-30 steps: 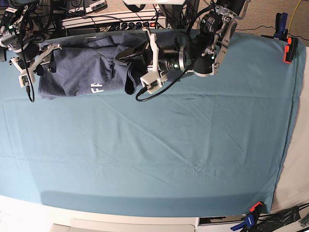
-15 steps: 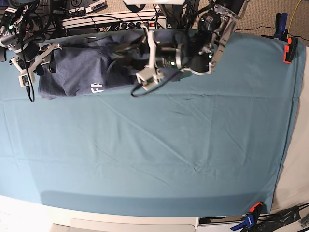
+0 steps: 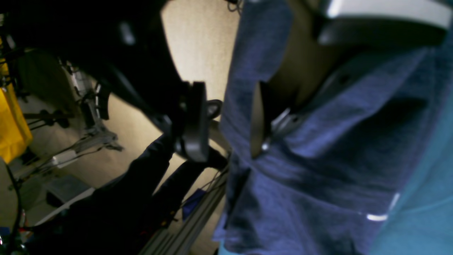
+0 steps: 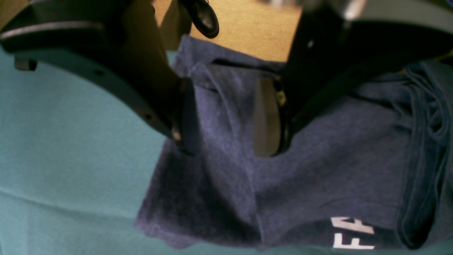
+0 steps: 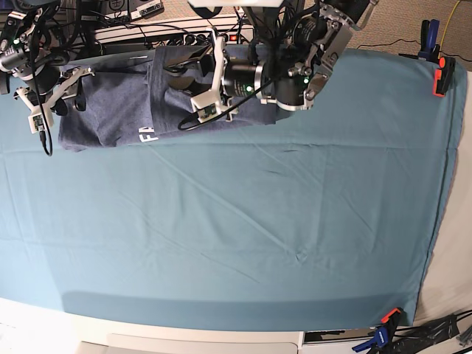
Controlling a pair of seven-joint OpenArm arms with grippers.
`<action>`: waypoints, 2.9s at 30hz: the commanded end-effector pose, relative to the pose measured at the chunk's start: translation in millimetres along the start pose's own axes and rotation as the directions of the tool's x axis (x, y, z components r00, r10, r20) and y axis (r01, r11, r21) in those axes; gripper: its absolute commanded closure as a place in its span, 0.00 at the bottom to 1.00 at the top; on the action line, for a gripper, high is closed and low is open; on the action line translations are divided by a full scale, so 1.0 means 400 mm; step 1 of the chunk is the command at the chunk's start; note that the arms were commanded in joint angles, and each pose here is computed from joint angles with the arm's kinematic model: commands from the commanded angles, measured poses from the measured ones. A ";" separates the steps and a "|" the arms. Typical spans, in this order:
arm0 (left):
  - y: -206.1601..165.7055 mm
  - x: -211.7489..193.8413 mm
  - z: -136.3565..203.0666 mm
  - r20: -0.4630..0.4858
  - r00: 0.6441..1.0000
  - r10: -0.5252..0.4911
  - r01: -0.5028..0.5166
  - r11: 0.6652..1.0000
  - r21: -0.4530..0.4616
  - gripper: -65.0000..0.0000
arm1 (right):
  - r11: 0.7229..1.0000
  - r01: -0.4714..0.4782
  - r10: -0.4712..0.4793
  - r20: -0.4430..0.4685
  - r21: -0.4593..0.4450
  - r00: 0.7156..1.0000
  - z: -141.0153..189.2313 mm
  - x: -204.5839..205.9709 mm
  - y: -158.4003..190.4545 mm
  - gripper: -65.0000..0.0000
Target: Fold the T-shirt properly
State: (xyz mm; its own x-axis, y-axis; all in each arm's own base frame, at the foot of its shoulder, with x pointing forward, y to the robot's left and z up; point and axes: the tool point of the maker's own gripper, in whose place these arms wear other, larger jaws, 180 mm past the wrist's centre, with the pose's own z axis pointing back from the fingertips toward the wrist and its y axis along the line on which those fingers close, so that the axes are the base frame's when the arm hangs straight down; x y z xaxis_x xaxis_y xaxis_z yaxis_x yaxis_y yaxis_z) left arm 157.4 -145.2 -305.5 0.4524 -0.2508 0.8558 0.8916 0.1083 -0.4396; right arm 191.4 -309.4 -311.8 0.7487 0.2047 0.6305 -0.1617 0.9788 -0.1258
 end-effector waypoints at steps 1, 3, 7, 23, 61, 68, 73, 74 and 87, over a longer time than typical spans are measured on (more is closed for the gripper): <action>-0.005 0.045 -0.001 0.053 0.998 -0.032 0.032 0.999 -0.011 0.66 | 1.000 -0.017 0.017 0.041 -0.011 0.999 0.010 0.030 -0.011 0.59; 0.016 0.043 0.000 0.034 0.999 -0.033 0.032 0.999 0.027 0.66 | 1.000 -0.015 0.016 0.039 -0.012 0.999 0.010 0.030 -0.012 0.59; 0.027 0.040 0.002 0.017 0.999 -0.049 0.048 0.998 0.044 0.66 | 0.999 0.035 -0.031 0.075 -0.042 0.997 0.005 0.061 -0.033 0.59; 0.030 0.015 0.004 -0.034 0.998 -0.049 0.051 0.997 0.050 0.66 | 0.862 0.480 -0.431 0.262 -0.165 0.864 0.028 0.034 -0.332 0.38; 0.030 0.014 0.004 -0.037 0.998 -0.049 0.051 0.997 0.050 0.66 | 0.870 0.466 -0.474 0.017 0.159 0.880 -0.126 -0.005 -0.122 0.36; 0.030 0.015 0.004 -0.034 0.998 -0.048 0.049 0.998 0.048 0.66 | 0.830 0.529 -0.536 -0.012 0.178 0.844 -0.161 -0.040 -0.126 0.36; 0.030 0.014 0.004 -0.036 0.998 -0.048 0.049 0.998 0.049 0.66 | 0.784 0.570 -0.580 -0.035 0.244 0.814 -0.191 -0.041 -0.111 0.36; 0.030 0.014 0.004 -0.035 0.998 -0.048 0.049 0.998 0.048 0.66 | 0.779 0.572 -0.583 -0.036 0.257 0.811 -0.190 -0.036 -0.106 0.36; 0.030 0.013 0.004 -0.038 0.998 -0.049 0.051 0.997 0.050 0.66 | 0.775 0.555 -0.548 -0.115 0.302 0.828 -0.180 -0.056 -0.070 0.36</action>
State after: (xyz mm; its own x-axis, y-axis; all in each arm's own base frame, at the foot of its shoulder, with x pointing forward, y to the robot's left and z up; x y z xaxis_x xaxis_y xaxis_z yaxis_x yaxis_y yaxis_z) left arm 167.3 -138.1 -321.2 0.4226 -0.3397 0.8403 0.9063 0.1655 -0.3889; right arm 230.9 -335.7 -377.5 0.7562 -0.3981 0.5193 0.0973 0.8532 0.5125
